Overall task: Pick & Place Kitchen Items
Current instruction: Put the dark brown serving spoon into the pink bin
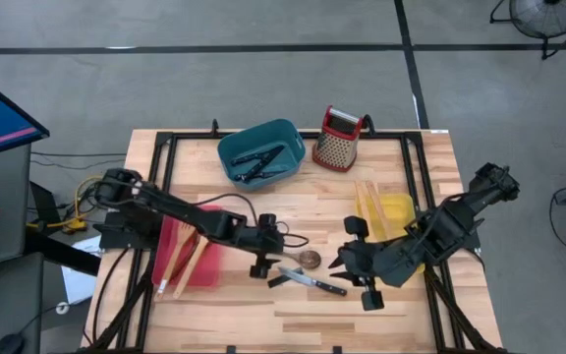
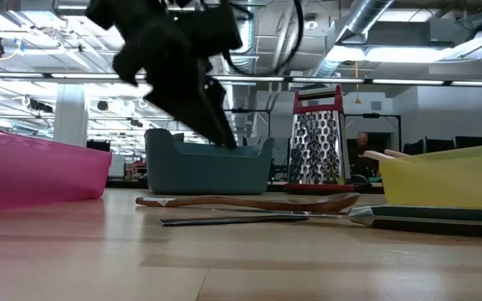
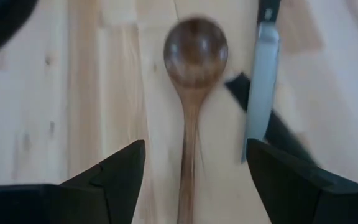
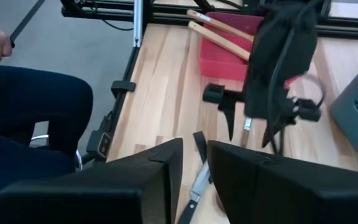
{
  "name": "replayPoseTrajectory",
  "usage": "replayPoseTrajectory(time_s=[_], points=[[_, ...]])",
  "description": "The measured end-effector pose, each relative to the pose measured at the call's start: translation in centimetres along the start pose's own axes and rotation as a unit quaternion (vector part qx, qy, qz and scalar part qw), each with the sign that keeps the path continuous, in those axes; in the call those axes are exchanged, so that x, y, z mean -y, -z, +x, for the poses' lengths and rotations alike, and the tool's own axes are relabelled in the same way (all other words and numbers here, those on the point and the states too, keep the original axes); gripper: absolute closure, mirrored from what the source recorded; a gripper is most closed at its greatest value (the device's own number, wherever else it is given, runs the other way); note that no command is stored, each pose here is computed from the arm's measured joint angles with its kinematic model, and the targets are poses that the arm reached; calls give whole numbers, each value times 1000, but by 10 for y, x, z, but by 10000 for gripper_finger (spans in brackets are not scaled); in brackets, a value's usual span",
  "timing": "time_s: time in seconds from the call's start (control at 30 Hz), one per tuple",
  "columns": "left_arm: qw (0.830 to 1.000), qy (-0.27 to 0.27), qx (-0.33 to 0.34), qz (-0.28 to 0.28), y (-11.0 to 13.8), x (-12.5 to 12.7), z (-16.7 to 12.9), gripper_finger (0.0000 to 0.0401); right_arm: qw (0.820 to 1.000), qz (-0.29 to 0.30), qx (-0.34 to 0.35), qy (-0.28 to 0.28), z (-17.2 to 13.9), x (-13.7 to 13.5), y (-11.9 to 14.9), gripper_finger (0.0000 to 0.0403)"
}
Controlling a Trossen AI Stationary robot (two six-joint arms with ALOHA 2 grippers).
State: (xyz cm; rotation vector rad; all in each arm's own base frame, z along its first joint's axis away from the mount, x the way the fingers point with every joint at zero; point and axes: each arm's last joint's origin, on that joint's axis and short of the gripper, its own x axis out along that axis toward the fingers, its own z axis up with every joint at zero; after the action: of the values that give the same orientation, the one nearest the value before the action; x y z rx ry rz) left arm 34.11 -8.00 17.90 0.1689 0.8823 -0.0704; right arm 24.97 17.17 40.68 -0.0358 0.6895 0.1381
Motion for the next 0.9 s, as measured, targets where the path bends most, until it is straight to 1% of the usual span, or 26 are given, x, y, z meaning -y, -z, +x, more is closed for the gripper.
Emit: replayPoseTrajectory(time_s=[0.2, 0.3, 0.4, 0.47, 0.6, 0.9], points=[[999, 5, -47, 24, 15, 3, 28, 144, 1000, -2, 1, 0, -2, -5, 2, 316], [997, 2, -67, 25, 23, 3, 40, 145, 1000, 3, 1, 2, -2, -4, 2, 316], [997, 10, -76, 24, 27, 4, 46, 153, 1000, 10, 0, 3, -2, -4, 2, 316], [997, 16, -77, 20, 31, 3, 47, 167, 1000, 13, -1, 4, -2, -4, 2, 316], [996, 19, -84, -3, 41, 1, 47, 219, 1000, 14, -2, 5, -2, -4, 3, 316], [996, 4, -88, -16, 44, -2, 48, 374, 1000, 16, -1, 5, -2, -4, 2, 316]])
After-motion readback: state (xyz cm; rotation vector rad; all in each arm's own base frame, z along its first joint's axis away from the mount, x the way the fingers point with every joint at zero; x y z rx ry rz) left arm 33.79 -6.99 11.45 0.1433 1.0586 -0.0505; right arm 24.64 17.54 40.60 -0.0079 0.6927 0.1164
